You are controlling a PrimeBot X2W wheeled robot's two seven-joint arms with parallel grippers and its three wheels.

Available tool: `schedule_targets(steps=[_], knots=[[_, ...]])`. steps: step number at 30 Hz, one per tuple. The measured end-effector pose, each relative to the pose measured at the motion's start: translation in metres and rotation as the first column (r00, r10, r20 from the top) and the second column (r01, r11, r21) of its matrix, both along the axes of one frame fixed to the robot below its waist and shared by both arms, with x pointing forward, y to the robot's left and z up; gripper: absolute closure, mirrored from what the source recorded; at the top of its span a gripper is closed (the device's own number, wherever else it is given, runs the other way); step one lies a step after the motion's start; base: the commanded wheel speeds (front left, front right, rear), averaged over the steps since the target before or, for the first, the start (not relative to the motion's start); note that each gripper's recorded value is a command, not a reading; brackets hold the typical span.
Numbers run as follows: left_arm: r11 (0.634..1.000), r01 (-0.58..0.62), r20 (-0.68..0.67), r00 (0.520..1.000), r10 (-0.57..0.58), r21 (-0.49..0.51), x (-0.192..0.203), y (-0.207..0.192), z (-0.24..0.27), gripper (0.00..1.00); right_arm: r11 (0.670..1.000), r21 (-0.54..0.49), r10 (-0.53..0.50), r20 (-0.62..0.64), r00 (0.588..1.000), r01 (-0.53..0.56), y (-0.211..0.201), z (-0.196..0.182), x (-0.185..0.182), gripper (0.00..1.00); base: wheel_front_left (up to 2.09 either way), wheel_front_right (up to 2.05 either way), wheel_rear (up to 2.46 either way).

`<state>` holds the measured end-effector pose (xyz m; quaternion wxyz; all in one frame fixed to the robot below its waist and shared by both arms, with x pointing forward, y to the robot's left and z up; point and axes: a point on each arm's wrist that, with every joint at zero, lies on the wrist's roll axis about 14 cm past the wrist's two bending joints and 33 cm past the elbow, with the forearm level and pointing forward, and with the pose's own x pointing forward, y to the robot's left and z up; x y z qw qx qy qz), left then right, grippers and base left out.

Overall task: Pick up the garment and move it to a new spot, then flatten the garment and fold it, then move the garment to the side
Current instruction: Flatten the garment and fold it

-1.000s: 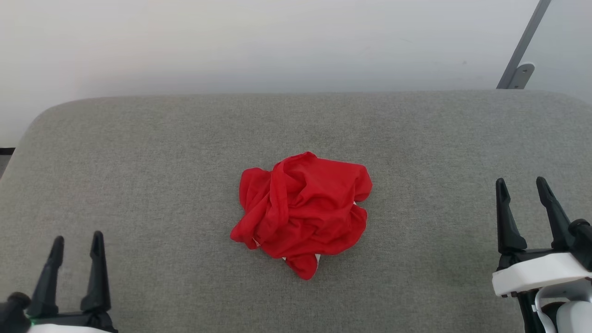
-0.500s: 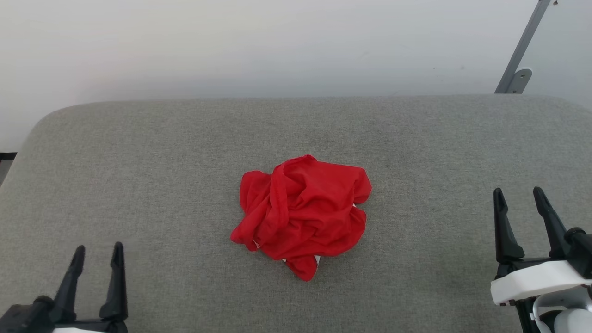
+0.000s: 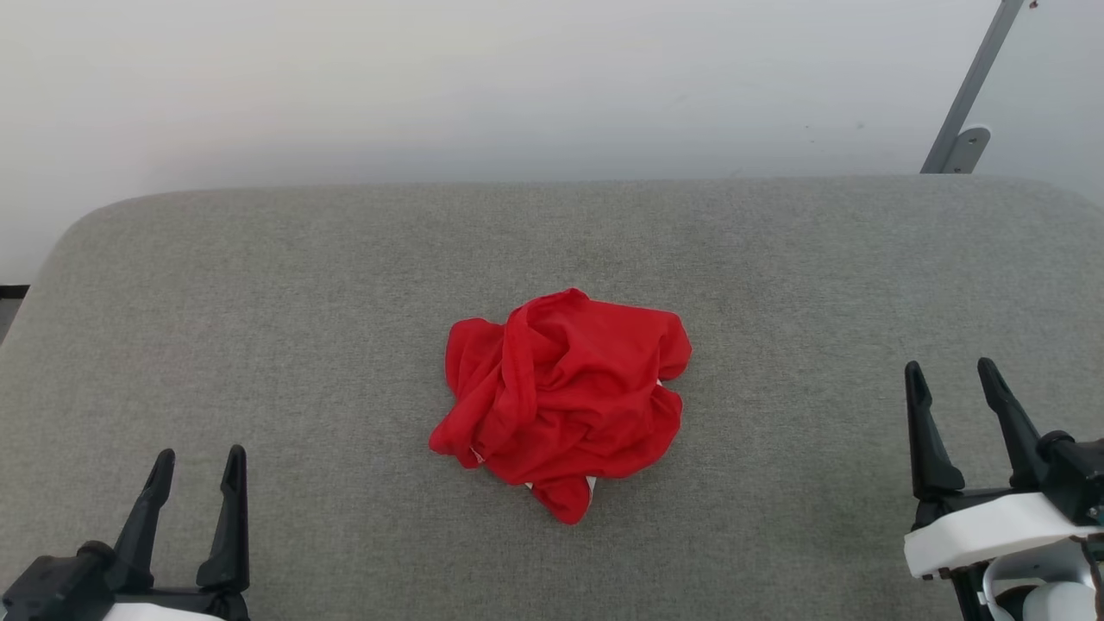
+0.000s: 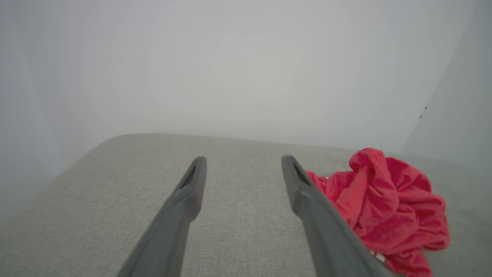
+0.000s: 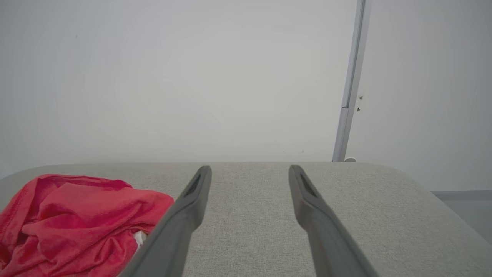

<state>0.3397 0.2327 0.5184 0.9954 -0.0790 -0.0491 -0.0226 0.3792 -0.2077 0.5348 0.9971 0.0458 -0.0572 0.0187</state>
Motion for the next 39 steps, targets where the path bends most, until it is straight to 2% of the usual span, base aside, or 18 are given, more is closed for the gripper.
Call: schedule_targets(steps=[10,14,17,22,27,30,35,36,37,39], knots=[[1.000,-0.014,0.013,1.000,0.014,-0.005,-0.003,0.003,0.004,0.00,0.998,0.013,0.064,-0.025,0.998,-0.064,0.021,-0.008,0.005,0.00,0.00,0.00,0.00],[0.999,-0.041,0.014,0.999,0.041,-0.010,-0.008,0.010,0.004,0.00,0.988,0.015,0.154,-0.072,0.985,-0.153,0.050,-0.018,0.011,0.00,0.00,0.00,0.00],[0.998,-0.064,0.007,0.998,0.064,-0.022,-0.012,0.017,0.002,0.00,0.967,0.007,0.252,-0.124,0.960,-0.253,0.081,-0.026,0.018,0.00,0.00,0.00,0.00],[0.994,-0.099,-0.003,0.995,0.099,-0.035,-0.019,0.025,0.000,0.00,0.901,-0.004,0.418,-0.261,0.870,-0.434,0.132,-0.047,0.025,0.00,0.00,0.00,0.00],[0.989,-0.139,-0.023,0.990,0.138,-0.048,-0.028,0.034,-0.005,0.00,0.804,-0.038,0.521,-0.435,0.734,-0.593,0.170,-0.074,0.025,0.00,0.00,0.00,0.00],[0.986,-0.160,-0.027,0.987,0.159,-0.053,-0.030,0.038,-0.006,0.00,0.753,-0.071,0.531,-0.520,0.669,-0.654,0.182,-0.086,0.030,0.00,0.00,0.00,0.00],[0.979,-0.194,-0.046,0.980,0.192,-0.065,-0.033,0.044,-0.011,0.00,0.694,-0.107,0.476,-0.673,0.566,-0.712,0.188,-0.118,0.037,0.00,0.00,0.00,0.00],[0.977,-0.201,-0.046,0.979,0.198,-0.067,-0.033,0.046,-0.011,0.00,0.685,-0.110,0.469,-0.691,0.551,-0.721,0.190,-0.122,0.038,0.60,0.00,0.00,0.00],[0.975,-0.209,-0.050,0.977,0.205,-0.071,-0.033,0.047,-0.012,0.00,0.675,-0.110,0.467,-0.701,0.538,-0.729,0.193,-0.124,0.039,0.96,0.00,0.00,0.00],[0.974,-0.215,-0.055,0.976,0.211,-0.071,-0.034,0.049,-0.013,0.00,0.668,-0.106,0.468,-0.710,0.526,-0.737,0.196,-0.126,0.040,1.00,0.00,0.00,0.00]])
